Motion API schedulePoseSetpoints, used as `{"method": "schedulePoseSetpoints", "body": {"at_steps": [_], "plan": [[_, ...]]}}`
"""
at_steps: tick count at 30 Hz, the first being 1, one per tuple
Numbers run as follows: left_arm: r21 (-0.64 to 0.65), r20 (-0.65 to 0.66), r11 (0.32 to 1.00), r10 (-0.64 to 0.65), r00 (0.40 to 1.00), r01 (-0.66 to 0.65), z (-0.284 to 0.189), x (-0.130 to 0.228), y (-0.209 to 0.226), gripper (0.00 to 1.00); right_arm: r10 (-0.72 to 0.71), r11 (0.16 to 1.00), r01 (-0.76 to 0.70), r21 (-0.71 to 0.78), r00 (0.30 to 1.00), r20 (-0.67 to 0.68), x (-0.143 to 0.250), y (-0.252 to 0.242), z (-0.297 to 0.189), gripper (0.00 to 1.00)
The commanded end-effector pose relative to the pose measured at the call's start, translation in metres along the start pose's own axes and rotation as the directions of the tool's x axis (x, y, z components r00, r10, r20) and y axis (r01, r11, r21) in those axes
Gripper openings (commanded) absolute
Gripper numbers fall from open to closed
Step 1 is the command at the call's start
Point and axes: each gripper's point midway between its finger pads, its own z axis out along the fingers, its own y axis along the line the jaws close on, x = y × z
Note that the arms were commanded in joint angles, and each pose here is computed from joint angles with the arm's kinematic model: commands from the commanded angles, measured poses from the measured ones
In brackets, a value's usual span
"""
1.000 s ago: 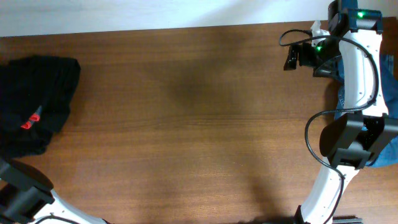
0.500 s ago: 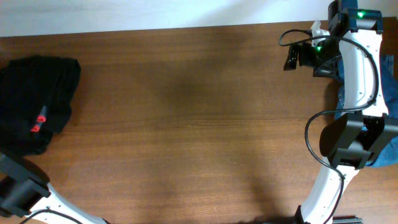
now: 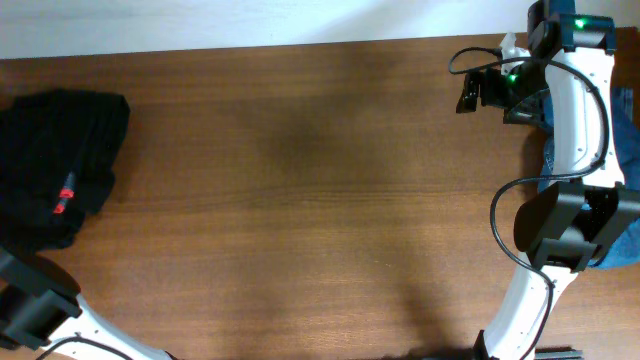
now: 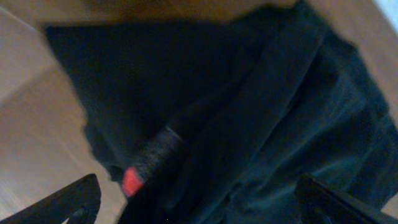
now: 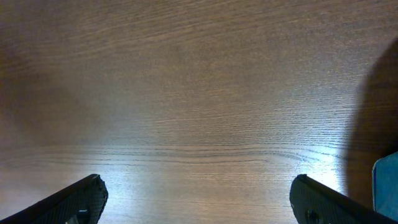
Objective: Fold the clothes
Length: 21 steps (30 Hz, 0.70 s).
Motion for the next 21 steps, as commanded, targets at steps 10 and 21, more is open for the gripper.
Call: {"method": "schedulePoseSetpoints", "body": {"at_steps": [10, 21], "plan": [[0.185, 0.1, 0.982, 0.02, 0.995, -0.038, -0.063, -0.016, -0.051, 0.2, -0.003, 1.0, 0.003, 0.005, 0.999, 0.042, -0.003, 0.002, -0.015, 0.99], [0.101, -0.026, 0.991, 0.091, 0.996, -0.088, -0.002, 0.013, -0.045, 0.12, -0.003, 1.0, 0.003, 0.005, 0.999, 0.042, -0.003, 0.002, -0.015, 0.99]]}}
